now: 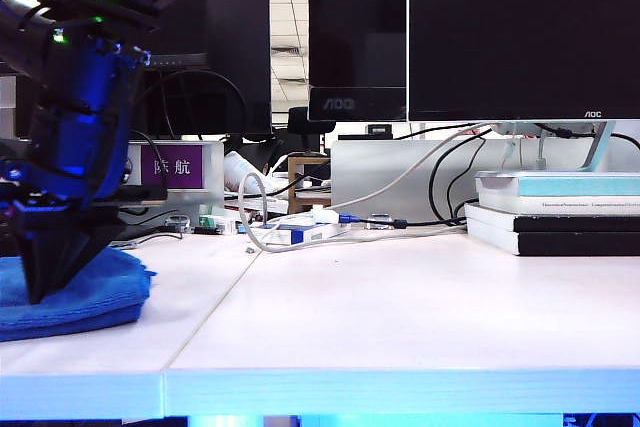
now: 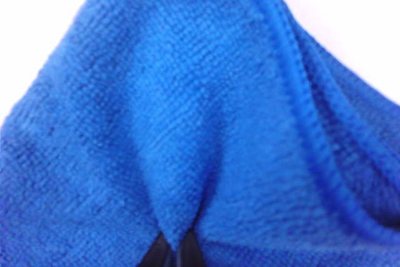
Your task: Wipe the table from right to left using the rag.
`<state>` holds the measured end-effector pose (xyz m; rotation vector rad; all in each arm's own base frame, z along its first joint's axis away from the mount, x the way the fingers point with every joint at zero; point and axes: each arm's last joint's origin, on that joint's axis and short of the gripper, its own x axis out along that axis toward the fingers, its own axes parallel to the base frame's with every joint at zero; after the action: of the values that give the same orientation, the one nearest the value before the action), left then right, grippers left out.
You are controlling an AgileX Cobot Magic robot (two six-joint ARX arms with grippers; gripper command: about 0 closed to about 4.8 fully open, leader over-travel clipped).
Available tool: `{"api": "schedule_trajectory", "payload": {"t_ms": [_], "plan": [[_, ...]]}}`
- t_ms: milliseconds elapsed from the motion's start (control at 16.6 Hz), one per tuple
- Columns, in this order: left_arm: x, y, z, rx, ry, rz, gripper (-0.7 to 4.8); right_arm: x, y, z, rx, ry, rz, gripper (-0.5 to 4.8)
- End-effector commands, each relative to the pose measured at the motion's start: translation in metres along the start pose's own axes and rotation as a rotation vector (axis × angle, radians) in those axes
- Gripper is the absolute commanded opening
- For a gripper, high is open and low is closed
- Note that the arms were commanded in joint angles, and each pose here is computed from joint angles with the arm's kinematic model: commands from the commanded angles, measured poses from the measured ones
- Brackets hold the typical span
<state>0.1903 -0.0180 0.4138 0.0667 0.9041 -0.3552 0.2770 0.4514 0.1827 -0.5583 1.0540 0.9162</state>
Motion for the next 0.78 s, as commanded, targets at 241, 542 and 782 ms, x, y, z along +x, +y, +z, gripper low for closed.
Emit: {"api": "schedule_trajectory", "payload": {"t_ms": [241, 542, 782], "plan": [[0.047, 0.058, -0.033, -0.196, -0.048, -0.161, -0.05, -0.004, 0.000, 0.002, -0.002, -0.012, -0.004, -0.03], [0.091, 0.081, -0.064, -0.278, -0.026, -0.182, -0.05, -0.004, 0.000, 0.002, -0.001, -0.011, -0.004, -0.03], [0.136, 0.093, -0.084, -0.343, 0.026, -0.292, -0.05, -0.003, -0.003, -0.001, 0.003, 0.011, -0.002, -0.03]]}}
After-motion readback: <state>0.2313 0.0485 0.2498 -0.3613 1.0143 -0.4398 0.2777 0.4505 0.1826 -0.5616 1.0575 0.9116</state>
